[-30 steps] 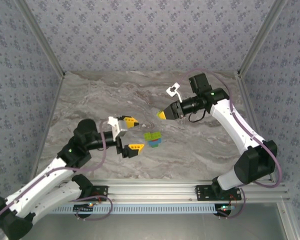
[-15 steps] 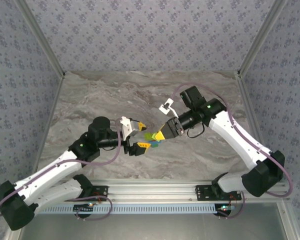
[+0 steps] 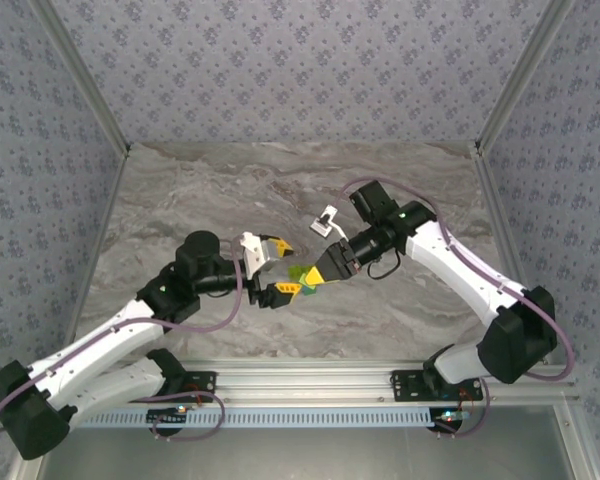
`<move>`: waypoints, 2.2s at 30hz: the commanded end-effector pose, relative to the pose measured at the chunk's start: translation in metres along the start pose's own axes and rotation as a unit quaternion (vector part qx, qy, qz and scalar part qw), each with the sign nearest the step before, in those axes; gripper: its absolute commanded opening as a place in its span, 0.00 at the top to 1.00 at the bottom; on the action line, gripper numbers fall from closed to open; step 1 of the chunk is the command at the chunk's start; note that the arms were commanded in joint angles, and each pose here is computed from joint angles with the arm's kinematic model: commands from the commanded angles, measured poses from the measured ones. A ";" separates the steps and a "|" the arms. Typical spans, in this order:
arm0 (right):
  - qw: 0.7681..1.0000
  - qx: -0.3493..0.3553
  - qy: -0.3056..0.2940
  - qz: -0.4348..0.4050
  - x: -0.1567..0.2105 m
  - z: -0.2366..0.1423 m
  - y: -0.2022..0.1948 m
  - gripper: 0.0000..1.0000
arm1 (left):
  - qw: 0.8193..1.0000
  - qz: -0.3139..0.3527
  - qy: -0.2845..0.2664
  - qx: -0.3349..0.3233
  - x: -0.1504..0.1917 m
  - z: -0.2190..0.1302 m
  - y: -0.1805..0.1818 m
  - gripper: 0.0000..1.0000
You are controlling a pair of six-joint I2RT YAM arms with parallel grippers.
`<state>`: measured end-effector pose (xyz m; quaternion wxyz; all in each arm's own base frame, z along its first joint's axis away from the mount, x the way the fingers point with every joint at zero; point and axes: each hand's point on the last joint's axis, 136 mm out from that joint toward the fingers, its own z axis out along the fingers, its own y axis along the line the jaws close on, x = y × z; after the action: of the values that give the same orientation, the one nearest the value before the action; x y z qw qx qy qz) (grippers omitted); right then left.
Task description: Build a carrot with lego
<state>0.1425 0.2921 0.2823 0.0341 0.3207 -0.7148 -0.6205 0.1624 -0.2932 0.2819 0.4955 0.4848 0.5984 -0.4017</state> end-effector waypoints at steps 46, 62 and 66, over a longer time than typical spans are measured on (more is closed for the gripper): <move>0.998 -0.055 0.003 -0.035 -0.010 -0.003 0.035 0.70 | 0.995 0.067 0.004 0.072 -0.020 0.012 -0.037 0.41; 0.997 -0.059 0.002 -0.045 -0.008 -0.004 0.043 0.64 | 0.994 0.067 0.012 0.084 -0.021 0.013 -0.040 0.68; 0.998 -0.050 -0.003 -0.039 -0.011 -0.006 0.038 0.51 | 0.995 0.067 0.014 0.079 -0.021 0.013 -0.039 0.70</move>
<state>0.1404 0.2957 0.3019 0.0459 0.3269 -0.6909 -0.6432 0.1344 -0.3161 0.3006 0.4919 0.5604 0.5341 -0.3985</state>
